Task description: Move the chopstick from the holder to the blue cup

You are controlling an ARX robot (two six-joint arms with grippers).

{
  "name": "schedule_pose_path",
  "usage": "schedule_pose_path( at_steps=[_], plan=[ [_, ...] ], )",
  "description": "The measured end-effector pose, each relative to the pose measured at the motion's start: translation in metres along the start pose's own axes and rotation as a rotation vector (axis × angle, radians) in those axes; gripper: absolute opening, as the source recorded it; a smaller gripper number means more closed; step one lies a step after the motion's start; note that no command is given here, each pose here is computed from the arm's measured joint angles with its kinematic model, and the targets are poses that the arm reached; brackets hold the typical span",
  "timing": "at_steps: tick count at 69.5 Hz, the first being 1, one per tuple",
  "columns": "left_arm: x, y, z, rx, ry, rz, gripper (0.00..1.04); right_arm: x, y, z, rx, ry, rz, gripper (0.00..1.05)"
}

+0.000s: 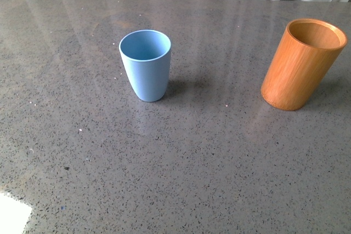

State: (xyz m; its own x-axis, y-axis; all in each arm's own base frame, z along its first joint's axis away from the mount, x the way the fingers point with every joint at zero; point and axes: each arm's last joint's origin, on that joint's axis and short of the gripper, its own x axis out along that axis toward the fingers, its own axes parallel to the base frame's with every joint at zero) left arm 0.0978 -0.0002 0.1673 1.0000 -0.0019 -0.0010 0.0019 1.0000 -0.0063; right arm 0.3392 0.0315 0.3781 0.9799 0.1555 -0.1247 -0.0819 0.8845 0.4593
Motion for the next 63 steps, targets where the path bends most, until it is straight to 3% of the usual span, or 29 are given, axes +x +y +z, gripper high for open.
schedule_pose_path(
  at_steps=[34,63],
  plan=[
    [0.000,0.000,0.000,0.000,0.000,0.000,0.96,0.001,0.081,-0.070,0.158,0.055,0.145,0.02],
    [0.000,0.000,0.000,0.000,0.000,0.000,0.96,0.030,0.097,-0.106,0.076,0.070,0.085,0.02]
  ],
)
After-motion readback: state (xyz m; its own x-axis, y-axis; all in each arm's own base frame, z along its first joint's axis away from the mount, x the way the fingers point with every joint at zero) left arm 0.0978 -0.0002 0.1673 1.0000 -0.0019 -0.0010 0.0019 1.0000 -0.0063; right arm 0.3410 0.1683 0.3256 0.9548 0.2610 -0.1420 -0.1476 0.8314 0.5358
